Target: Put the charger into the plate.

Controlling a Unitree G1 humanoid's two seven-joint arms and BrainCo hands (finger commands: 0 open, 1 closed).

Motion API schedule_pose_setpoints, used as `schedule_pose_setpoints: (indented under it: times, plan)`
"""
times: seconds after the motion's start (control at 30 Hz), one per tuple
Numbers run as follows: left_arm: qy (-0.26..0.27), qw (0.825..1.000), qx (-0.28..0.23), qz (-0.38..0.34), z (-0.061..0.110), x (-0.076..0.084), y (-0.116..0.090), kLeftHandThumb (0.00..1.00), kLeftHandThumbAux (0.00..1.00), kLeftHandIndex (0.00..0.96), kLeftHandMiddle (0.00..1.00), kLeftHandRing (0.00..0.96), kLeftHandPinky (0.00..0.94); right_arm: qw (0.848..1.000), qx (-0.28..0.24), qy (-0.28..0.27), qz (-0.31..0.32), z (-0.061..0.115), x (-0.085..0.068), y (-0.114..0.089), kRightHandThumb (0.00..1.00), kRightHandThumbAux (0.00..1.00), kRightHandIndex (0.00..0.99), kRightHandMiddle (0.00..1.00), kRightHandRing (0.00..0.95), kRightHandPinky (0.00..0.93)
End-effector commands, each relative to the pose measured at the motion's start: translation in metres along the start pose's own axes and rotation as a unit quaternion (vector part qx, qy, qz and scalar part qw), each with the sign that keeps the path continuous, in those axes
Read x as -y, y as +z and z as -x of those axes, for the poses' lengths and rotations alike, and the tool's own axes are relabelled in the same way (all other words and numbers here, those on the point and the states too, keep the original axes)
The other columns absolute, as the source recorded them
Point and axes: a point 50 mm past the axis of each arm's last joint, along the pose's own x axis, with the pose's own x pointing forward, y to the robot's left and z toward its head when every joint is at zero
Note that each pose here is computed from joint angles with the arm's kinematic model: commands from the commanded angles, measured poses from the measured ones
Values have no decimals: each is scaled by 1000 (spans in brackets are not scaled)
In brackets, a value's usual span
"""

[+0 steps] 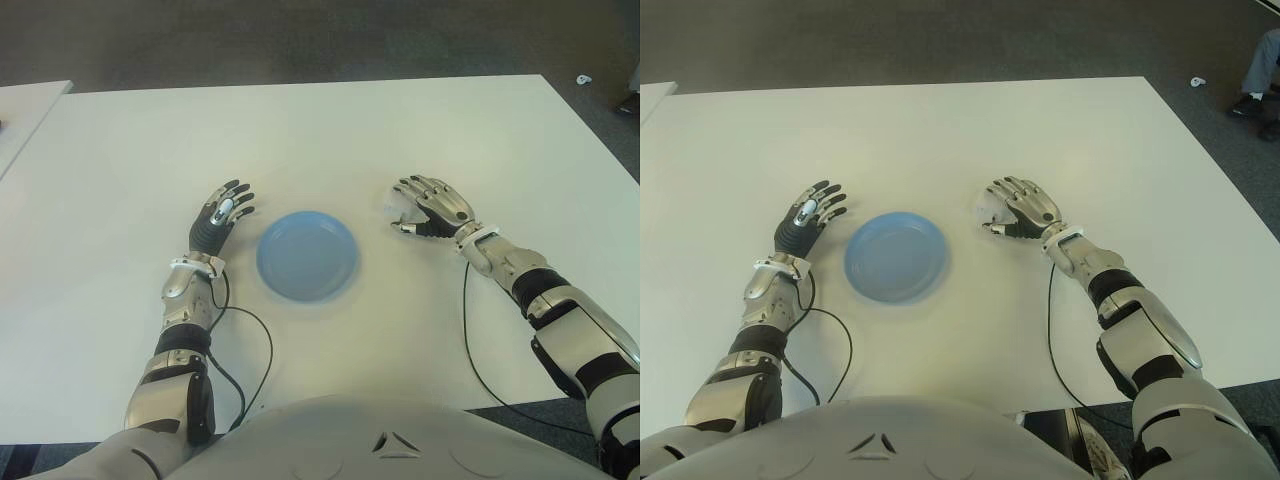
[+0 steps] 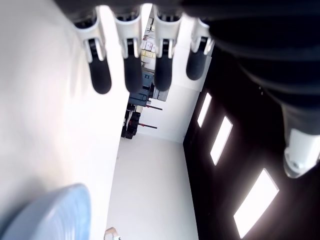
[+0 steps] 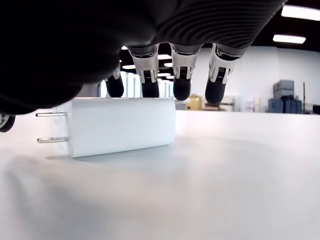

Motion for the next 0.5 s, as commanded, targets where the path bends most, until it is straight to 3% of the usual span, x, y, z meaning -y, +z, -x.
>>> schedule_pose_setpoints:
  times: [0.03,0.5]
  plan:
    - [25,998,-53,19,14,-3,-22,11,515,177,205,222,257,1000,13,0,-6,-1,-1,4,222,122,0,0,0,0]
    - [32,998,-54,12,13,-1,-23,5,513,177,201,217,252,999,37,-10,-13,3,-1,9,214,156,0,0,0,0]
